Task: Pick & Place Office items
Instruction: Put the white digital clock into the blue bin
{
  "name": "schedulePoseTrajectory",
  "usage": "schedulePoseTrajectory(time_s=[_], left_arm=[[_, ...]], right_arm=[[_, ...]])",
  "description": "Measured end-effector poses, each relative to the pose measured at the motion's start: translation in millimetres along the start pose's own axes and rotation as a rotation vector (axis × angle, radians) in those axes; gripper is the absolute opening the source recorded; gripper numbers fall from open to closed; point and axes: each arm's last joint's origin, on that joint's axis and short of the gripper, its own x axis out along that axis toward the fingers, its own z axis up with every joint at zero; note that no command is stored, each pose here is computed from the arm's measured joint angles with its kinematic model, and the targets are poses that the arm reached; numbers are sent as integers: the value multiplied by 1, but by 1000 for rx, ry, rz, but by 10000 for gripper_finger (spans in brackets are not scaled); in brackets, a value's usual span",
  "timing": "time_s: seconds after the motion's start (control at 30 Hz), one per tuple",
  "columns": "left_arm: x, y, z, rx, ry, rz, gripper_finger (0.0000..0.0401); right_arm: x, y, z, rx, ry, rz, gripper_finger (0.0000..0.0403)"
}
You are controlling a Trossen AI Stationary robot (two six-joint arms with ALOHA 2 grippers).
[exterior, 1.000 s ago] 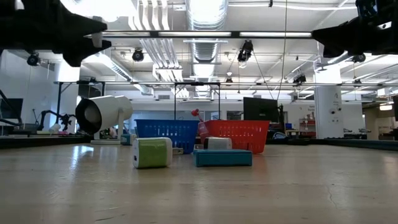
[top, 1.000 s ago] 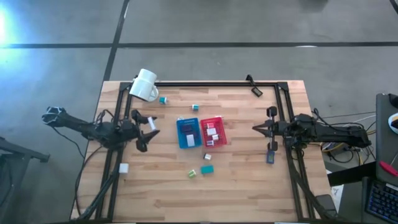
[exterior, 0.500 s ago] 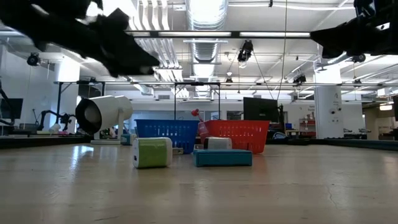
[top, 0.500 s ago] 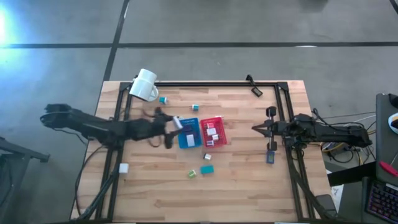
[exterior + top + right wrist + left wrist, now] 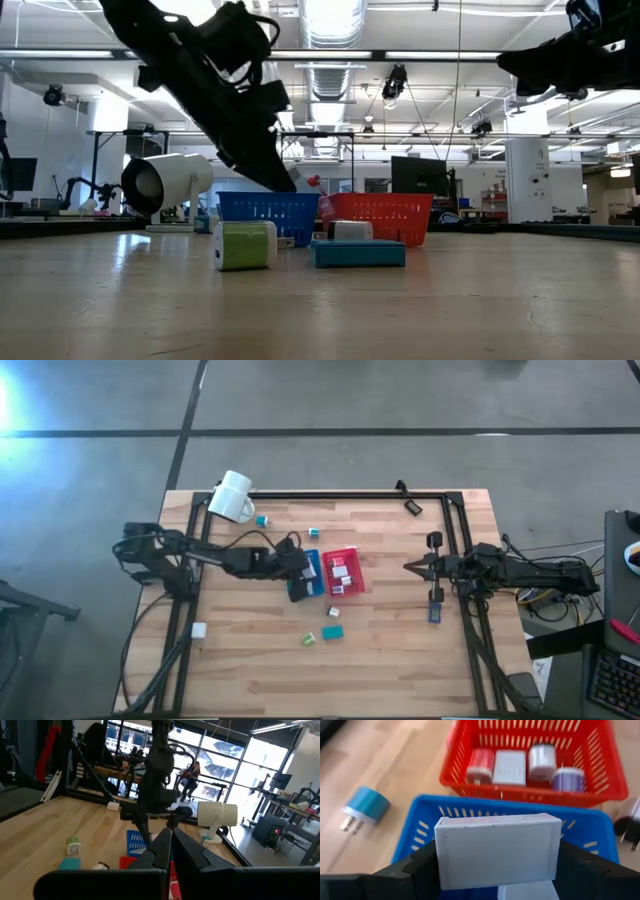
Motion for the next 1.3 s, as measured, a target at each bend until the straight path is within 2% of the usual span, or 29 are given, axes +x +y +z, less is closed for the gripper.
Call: schedulePoseTrajectory(time_s=[0.17, 0.67, 1.0, 1.3], left_arm=[[6, -1, -3, -11, 52, -3, 291], [8, -1, -8, -15, 73, -9, 291], [8, 2, -7, -12, 71, -3, 292], [8, 2, -6, -17, 62, -1, 321]], right_arm=[[0, 0, 0, 4, 0, 0, 11], [0, 0, 2, 29, -18, -4, 11], [0, 0, 2, 4, -19, -3, 11], [0, 0, 2, 34, -19, -3, 11]])
